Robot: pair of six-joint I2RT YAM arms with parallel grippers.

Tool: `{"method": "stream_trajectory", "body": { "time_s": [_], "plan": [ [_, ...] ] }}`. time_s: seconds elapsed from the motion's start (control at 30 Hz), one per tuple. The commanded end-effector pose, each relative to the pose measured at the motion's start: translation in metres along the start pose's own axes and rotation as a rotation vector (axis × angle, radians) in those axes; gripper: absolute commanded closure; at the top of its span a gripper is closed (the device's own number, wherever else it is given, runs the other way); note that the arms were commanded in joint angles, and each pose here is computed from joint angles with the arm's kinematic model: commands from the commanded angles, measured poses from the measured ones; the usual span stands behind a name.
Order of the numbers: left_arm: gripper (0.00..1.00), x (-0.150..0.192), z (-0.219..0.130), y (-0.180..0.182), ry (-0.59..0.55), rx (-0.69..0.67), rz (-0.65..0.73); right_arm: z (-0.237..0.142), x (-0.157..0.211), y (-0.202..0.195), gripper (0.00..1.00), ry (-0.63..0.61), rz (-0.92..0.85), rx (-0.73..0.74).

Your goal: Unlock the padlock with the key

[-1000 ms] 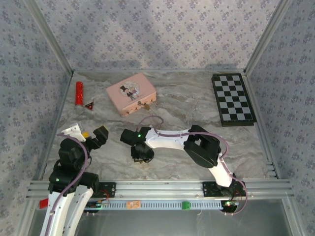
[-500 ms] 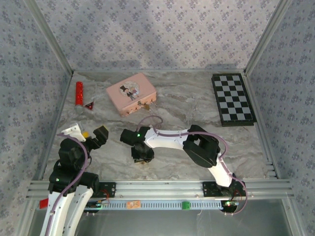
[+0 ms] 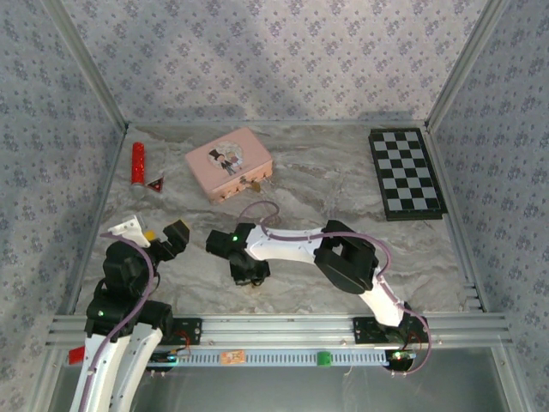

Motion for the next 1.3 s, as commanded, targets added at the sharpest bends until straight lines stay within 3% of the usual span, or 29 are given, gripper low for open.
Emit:
{"method": "stream_trajectory", "body": {
  "time_s": [0.0,0.27,0.47,0.6,1.27],
  "plan": [
    [0.0,-0.004,0.0,0.0,-0.025,0.002,0.009,-0.004,0.002,-0.007,0.83,-0.022,-0.022,0.082],
    [0.0,-0.003,0.001,0.001,-0.023,-0.009,0.008,-0.015,0.004,-0.01,0.83,-0.061,-0.043,0.098],
    [0.0,-0.003,0.002,0.002,-0.018,-0.014,0.007,-0.013,0.012,-0.008,0.73,-0.035,-0.071,0.08],
    [0.0,-0.003,0.002,0.002,-0.015,-0.017,0.007,-0.011,0.017,-0.011,0.76,-0.021,-0.07,0.069],
    [0.0,-0.003,0.008,0.006,-0.002,-0.042,-0.002,0.001,0.029,-0.015,0.74,0.042,-0.108,0.043]
  ]
}}
Point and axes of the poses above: each hand's point on the last joint's axis, 136 mm out from that joint toward the fingers, its own z axis out along the fingers, its own y axis along the line the jaws close on, x = y × z, the point moved 4 cm from there along -z, back along the fingers, and after that the axes turned 3 degrees about -z, right-handed, at the moved point
